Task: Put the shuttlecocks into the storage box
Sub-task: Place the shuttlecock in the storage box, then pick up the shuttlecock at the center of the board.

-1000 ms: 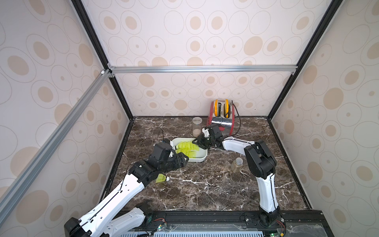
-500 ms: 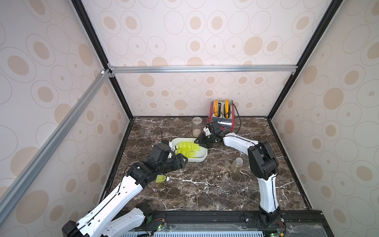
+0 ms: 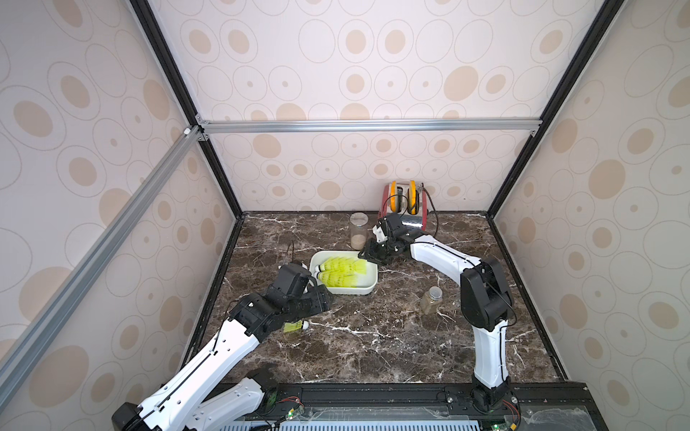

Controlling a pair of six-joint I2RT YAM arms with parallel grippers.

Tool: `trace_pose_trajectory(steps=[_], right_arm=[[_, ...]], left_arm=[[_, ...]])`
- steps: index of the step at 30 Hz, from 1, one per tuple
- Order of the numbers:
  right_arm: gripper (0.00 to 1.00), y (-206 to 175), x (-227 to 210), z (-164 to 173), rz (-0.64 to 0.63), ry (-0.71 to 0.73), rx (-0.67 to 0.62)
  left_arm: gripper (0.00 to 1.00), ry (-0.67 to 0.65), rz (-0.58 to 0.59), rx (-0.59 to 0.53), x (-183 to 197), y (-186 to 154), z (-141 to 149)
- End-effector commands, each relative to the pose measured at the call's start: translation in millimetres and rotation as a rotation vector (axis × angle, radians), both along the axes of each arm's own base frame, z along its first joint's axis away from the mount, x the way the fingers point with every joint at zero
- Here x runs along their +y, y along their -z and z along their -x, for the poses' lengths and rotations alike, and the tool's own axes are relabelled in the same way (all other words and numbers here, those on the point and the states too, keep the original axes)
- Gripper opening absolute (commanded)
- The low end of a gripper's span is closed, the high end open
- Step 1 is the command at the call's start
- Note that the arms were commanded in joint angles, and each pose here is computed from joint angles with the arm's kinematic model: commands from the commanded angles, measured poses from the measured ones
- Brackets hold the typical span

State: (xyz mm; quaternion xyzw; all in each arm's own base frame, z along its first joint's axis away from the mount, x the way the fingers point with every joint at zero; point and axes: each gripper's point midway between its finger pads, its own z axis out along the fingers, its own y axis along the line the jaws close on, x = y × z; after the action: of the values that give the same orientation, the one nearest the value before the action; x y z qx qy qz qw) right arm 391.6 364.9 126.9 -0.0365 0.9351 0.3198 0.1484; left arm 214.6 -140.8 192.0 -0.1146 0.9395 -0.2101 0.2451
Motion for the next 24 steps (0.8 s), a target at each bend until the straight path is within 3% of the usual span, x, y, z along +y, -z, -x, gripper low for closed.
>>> trace_pose_trajectory(steps=[1,7,11,17,21,24], right_arm=[[0.46,-34.7,-5.4,12.5,0.065,-0.074,-0.107],[0.46,-56.6,-3.2,46.7,0.128,-0.223,-0.217],[0.46,-63.8,7.8,78.5,0.117,-0.337,-0.258],[0.48,-61.0,20.6,127.5,0.078,-0.504,-0.264],[0.48,-53.6,17.1,143.5,0.059,-0.541,-0.247],[0.48,-51.2,15.1,149.0,0.056,-0.558,-0.241]], left_arm=[[0.77,-0.150,-0.106,0.074,46.1,10.3,14.6],[0.83,-0.347,-0.193,0.146,93.2,34.8,27.6],[0.87,-0.465,-0.163,0.241,106.5,63.5,24.7],[0.91,-0.678,0.030,0.305,106.3,100.9,7.4],[0.93,-0.836,0.223,0.223,101.5,112.2,-12.3],[0.95,-0.921,0.268,0.168,108.8,113.6,-18.1]])
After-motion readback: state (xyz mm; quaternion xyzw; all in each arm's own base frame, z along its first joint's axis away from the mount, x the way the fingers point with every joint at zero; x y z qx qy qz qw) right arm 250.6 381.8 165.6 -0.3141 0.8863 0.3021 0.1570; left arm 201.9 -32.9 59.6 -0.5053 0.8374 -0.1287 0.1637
